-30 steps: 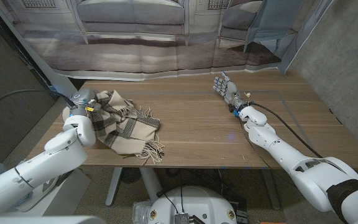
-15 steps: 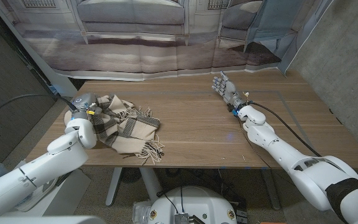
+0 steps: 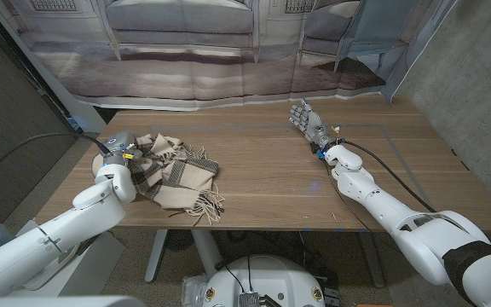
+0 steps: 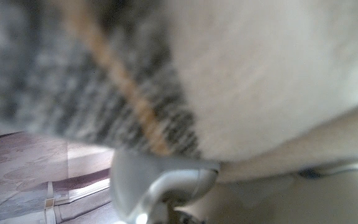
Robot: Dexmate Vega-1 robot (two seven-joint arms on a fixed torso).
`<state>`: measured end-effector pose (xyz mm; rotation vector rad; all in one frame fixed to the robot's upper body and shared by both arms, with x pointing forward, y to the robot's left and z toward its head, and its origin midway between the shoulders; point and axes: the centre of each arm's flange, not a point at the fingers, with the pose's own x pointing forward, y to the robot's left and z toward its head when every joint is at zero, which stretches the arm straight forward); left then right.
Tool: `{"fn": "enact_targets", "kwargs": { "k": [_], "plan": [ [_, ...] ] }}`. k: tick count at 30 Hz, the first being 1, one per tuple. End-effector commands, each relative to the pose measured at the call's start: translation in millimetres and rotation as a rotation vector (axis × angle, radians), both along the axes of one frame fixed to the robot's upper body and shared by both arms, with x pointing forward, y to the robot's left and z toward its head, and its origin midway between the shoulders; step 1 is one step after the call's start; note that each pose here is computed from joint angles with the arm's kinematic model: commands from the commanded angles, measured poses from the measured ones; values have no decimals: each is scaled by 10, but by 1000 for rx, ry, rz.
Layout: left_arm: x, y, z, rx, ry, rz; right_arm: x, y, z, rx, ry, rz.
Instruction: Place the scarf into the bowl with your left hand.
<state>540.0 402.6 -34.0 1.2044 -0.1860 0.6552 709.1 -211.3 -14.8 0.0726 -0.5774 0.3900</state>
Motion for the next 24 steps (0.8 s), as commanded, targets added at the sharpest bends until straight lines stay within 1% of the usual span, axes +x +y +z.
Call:
{"fn": "enact_targets", "kwargs": {
  "k": [1, 4, 11, 15, 19, 24],
  "plan": [
    [188, -39, -119, -15, 39, -11, 33, 16, -30, 4, 1, 5],
    [232, -61, -144, -19, 53, -22, 42, 15, -38, 5, 2, 7],
    [299, -108, -161, -13, 90, -20, 49, 12, -48, 6, 3, 8],
    [301, -129, -167, -15, 102, -21, 38, 5, -54, 9, 1, 7],
    [300, -137, -207, -6, 103, -19, 23, -7, -65, 12, 1, 7],
    [318, -137, -276, -16, 124, -16, 10, -21, -81, 13, 3, 6]
  ]
}}
